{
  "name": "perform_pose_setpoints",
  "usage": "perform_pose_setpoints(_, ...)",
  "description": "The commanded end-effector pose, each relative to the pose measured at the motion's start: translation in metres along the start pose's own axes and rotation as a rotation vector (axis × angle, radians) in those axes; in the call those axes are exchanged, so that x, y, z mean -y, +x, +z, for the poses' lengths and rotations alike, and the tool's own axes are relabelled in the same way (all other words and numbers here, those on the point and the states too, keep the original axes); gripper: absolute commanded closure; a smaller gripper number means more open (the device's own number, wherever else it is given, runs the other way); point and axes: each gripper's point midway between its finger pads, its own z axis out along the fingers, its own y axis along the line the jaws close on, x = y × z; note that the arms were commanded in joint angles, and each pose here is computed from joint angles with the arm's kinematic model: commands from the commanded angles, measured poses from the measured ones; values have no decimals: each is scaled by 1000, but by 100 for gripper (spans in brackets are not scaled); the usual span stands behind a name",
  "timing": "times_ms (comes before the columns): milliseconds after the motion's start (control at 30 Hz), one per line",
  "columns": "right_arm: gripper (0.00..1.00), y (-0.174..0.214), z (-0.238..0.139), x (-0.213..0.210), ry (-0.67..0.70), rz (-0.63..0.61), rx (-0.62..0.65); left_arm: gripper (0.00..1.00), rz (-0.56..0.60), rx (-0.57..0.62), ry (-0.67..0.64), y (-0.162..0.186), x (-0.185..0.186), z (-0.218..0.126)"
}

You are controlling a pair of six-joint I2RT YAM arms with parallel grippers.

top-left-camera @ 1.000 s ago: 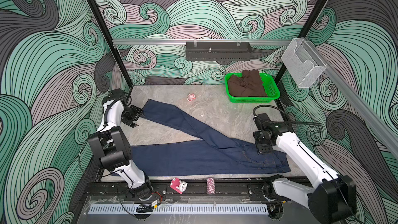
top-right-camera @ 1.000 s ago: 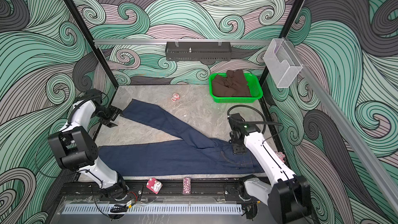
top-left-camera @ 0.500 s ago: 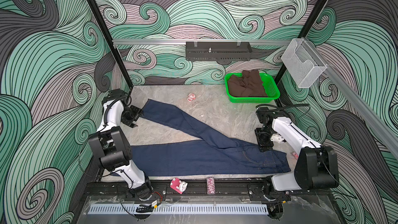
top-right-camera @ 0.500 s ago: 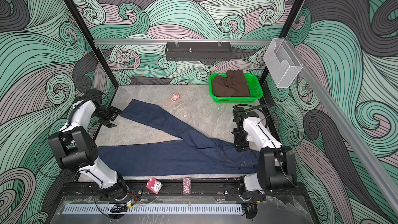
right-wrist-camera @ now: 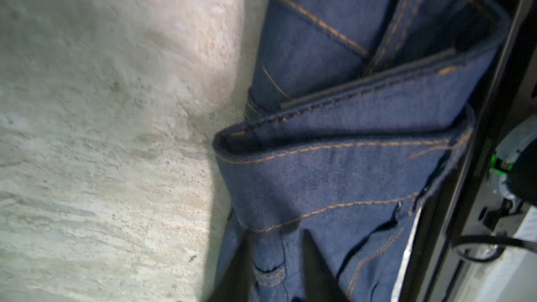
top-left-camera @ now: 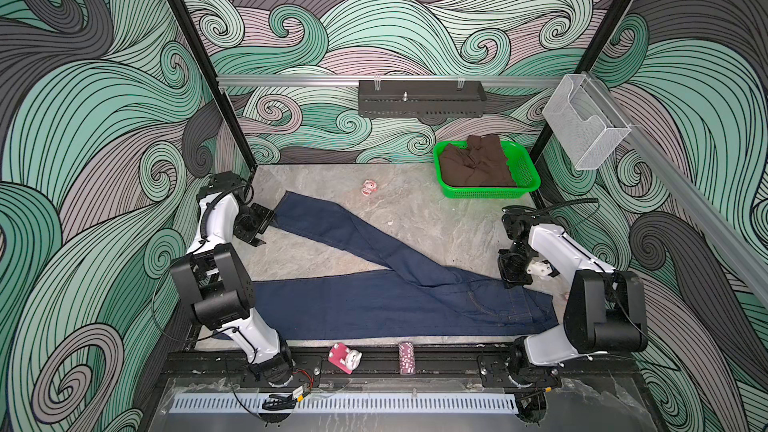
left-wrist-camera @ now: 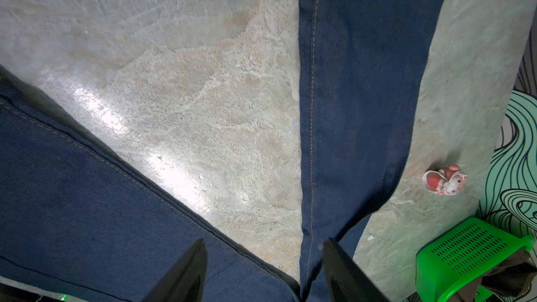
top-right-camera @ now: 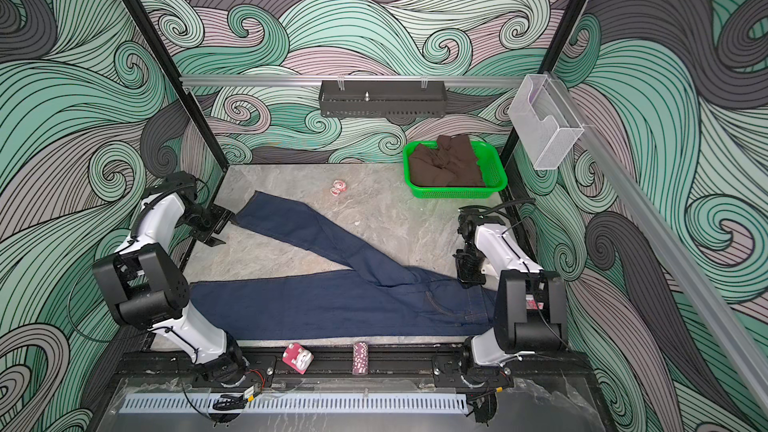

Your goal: Fold and stack the trousers

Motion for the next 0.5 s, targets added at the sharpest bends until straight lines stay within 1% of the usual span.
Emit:
perform_pose_setpoints(0,92,-6,-12,-4,-36,-2,16,34,-3,8,-16,-5,0,-2)
perform_pose_setpoints(67,100,-8,-20,-8,-71,2,18,34,-3,7,-17,-5,0,-2)
perform_pose_setpoints(233,100,-12,-35,-13,-131,26,3,34,-3,6,-21,-7,1,0)
perform_pose_setpoints(367,100,-17,-44,-17,-145,22,10,34,-4,5,-21,-8,2,0)
perform_pose_setpoints(400,96,-17,-44,-16,-131,19,10,34,-3,4,-22,-7,2,1)
perform_pose_setpoints(433,81,-17,-42,-14,-117,18,8,34,-4,4,-23,-8,2,1)
perform_pose_setpoints(467,63,-16,-38,-12,-104,18,4,34,-5,4,-24,-8,1,1)
